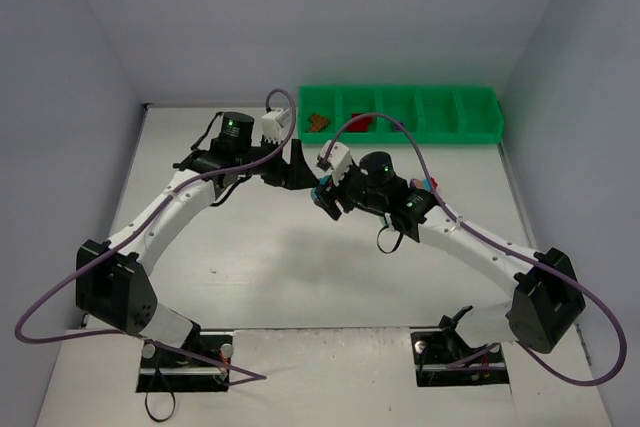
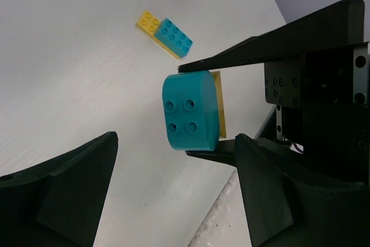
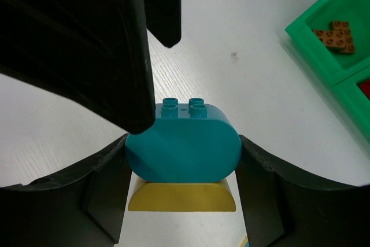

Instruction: Sort the legos into containers by color

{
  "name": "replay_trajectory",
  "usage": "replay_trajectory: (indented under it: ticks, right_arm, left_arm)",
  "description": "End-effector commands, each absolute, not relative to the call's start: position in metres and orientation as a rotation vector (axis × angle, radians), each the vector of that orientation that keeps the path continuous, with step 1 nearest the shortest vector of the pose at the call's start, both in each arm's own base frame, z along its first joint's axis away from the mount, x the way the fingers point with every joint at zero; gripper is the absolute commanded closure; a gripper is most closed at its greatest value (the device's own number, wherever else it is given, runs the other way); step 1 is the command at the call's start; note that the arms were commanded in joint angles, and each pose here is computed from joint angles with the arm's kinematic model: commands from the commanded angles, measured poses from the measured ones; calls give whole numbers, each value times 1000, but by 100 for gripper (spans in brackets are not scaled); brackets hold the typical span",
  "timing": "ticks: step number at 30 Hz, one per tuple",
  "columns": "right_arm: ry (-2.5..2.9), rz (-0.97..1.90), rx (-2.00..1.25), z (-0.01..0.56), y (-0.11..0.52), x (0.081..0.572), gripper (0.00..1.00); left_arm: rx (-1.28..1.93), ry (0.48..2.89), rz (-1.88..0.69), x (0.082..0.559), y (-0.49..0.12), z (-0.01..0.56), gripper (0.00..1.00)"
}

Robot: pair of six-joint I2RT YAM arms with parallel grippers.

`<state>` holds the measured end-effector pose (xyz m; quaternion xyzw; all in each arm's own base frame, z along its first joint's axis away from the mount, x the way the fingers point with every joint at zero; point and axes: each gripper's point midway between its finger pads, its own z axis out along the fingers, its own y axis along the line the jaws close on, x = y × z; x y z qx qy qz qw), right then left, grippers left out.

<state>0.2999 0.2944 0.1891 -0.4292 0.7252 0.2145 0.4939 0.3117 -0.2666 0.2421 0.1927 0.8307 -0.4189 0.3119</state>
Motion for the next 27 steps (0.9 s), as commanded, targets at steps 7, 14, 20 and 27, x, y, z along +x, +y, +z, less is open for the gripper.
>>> replay_trajectory:
  ticks: [7,14,20,27]
  right_arm:
    - [1526,541,-1038,257,314,303,94]
    - [1511,542,-1033,264,315,301,94]
    - [1509,547,-1037,263,315,300,94]
    - [1554,535,-1016,251,312,302,68]
  left_arm:
    - [583,2098,-1263,299,-279,272,25]
    - [587,2180,-1311,298,-290,248,31]
    - [580,2179,-1317,302,-292,243,55]
    - [587,2120,-1310,309,-292,252,95]
